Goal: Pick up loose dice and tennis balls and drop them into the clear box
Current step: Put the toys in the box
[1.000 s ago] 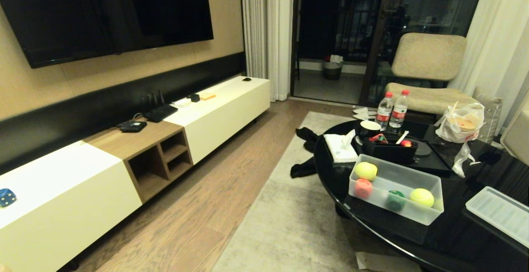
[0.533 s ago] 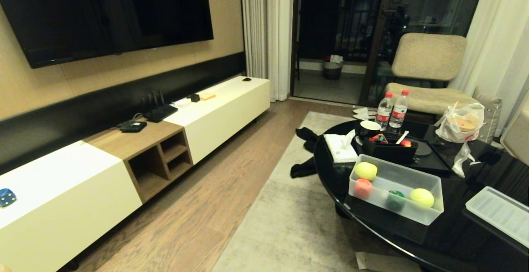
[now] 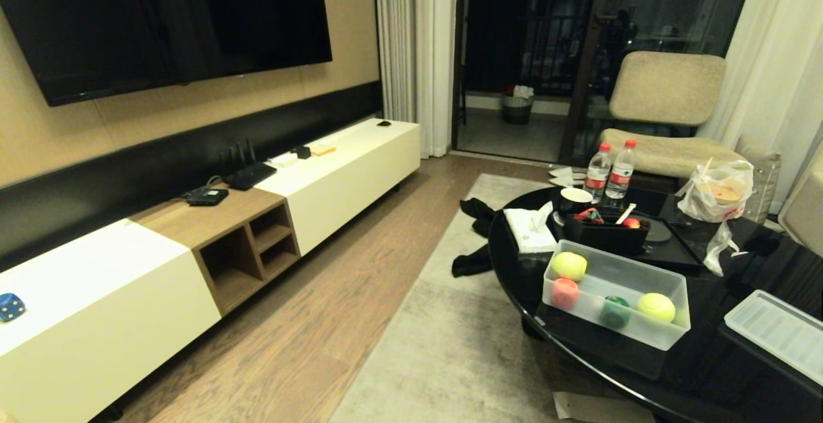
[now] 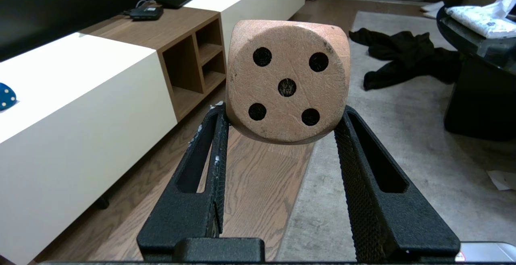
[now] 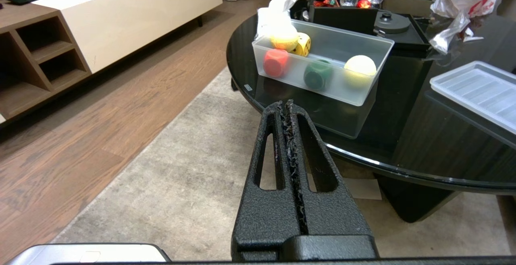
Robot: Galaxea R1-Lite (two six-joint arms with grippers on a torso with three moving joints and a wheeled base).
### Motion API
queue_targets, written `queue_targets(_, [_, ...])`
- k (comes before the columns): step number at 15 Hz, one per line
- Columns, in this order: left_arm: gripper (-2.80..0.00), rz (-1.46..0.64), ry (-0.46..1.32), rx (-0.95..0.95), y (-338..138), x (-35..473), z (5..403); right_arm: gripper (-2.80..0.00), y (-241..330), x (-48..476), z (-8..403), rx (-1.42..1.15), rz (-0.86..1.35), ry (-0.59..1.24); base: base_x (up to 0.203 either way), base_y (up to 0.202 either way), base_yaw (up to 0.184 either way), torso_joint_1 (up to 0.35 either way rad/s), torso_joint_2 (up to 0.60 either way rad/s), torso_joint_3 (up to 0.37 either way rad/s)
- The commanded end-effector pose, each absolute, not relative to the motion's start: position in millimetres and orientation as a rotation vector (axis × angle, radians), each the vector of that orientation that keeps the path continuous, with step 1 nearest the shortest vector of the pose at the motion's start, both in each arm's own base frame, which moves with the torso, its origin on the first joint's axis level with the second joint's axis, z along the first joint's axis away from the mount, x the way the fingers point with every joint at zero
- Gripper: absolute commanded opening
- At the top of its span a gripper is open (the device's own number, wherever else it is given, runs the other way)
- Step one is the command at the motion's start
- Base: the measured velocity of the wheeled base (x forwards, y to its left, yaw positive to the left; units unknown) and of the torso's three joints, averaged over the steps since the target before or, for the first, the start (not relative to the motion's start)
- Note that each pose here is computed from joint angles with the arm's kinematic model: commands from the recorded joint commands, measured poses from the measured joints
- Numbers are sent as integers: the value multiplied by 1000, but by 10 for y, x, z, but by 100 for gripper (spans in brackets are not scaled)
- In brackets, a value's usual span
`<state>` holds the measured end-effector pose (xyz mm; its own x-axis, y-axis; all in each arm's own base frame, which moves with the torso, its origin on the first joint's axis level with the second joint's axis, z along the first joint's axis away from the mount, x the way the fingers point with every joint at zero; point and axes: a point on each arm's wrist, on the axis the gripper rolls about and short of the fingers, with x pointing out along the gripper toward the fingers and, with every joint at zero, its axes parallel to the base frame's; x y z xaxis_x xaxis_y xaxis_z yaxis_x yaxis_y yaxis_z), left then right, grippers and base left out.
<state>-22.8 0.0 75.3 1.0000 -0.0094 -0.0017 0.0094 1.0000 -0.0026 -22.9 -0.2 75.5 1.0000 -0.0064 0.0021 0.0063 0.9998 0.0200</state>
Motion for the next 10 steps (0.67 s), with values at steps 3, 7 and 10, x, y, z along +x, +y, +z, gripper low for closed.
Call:
queue_targets(3, [-280,-9,5,-3,0,-226,749,-280,-2,-228,755,20,-6,-1,0,0,0,0,0,0])
queue_targets(7, [-280,-10,5,-3,0,-226,749,-280,-2,-228,756,20,-6,-1,0,0,0,0,0,0])
queue_targets(10, [-280,-9,5,-3,0,-226,749,-280,-2,-228,756,20,-6,-1,0,0,0,0,0,0])
